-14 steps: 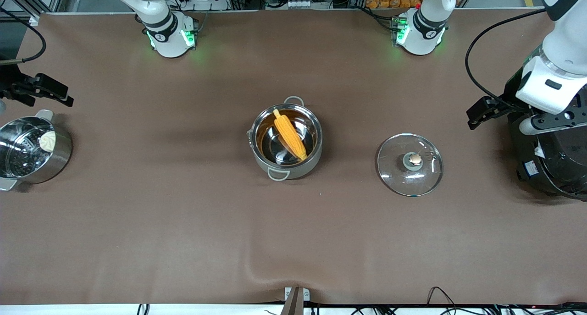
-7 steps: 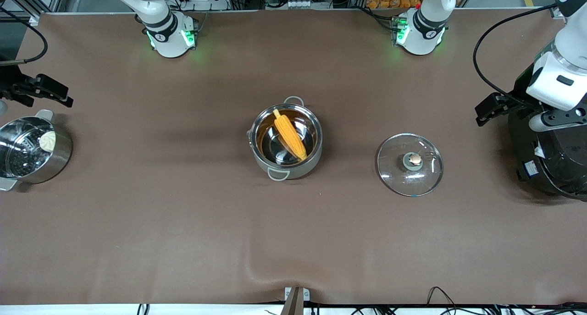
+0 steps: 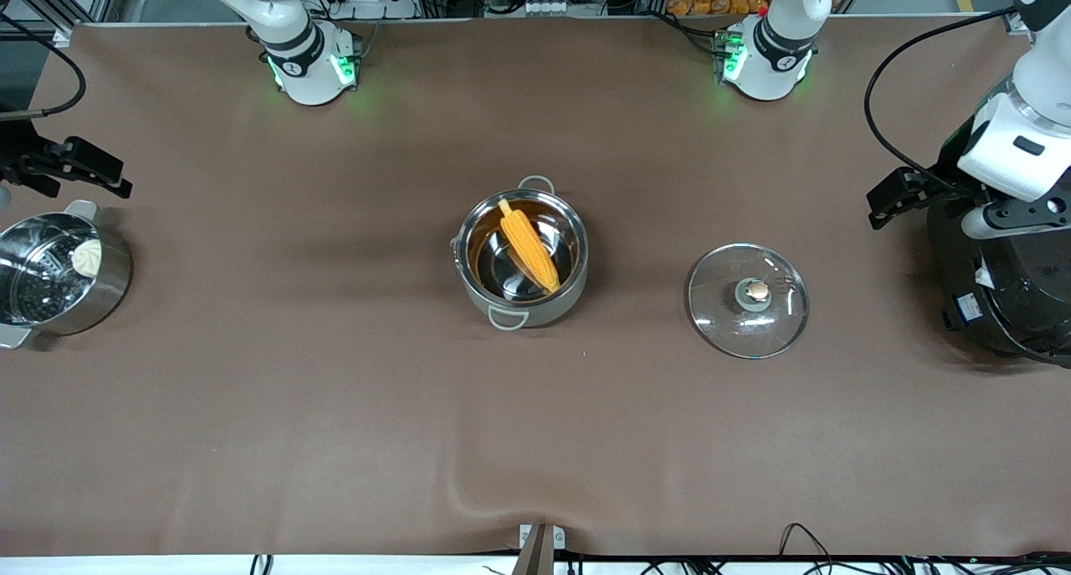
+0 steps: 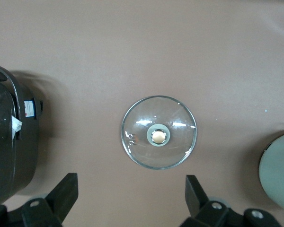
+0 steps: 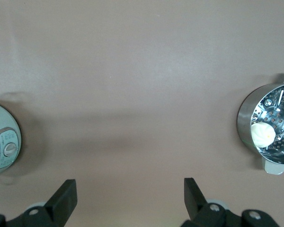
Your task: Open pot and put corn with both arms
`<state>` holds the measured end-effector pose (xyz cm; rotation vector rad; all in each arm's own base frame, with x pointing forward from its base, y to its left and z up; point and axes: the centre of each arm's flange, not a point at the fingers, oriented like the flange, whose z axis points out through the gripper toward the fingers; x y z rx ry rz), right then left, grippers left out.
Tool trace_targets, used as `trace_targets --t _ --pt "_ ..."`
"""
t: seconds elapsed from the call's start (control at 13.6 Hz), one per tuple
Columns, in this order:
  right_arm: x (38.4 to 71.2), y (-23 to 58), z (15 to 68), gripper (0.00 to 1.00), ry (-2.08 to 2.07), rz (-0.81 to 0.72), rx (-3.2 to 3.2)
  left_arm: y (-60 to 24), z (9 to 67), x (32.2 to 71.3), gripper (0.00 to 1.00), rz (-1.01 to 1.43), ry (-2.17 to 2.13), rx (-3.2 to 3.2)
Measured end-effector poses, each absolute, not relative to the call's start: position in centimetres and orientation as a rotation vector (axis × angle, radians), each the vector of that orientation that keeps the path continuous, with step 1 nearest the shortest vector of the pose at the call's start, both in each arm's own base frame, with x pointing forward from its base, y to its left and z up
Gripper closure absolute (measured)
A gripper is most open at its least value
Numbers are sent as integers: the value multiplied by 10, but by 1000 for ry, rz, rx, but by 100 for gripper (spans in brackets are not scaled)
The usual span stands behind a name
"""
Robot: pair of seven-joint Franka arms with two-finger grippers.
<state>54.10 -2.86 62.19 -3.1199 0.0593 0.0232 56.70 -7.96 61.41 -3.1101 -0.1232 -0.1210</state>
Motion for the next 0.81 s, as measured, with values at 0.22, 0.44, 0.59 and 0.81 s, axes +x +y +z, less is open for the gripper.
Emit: trace_targets --t 0.22,0.44,0.59,0.81 --pt "542 -29 622 0 60 12 -3120 -75 620 564 0 -92 -110 -3107" --pt "542 -29 622 0 60 12 -3121 -71 633 560 0 -68 -52 -3111" --pt "542 -29 623 0 61 10 -3121 -61 633 561 0 -58 24 -3117" --pt "542 -28 623 0 58 9 -3121 -41 632 562 0 -35 19 -3180"
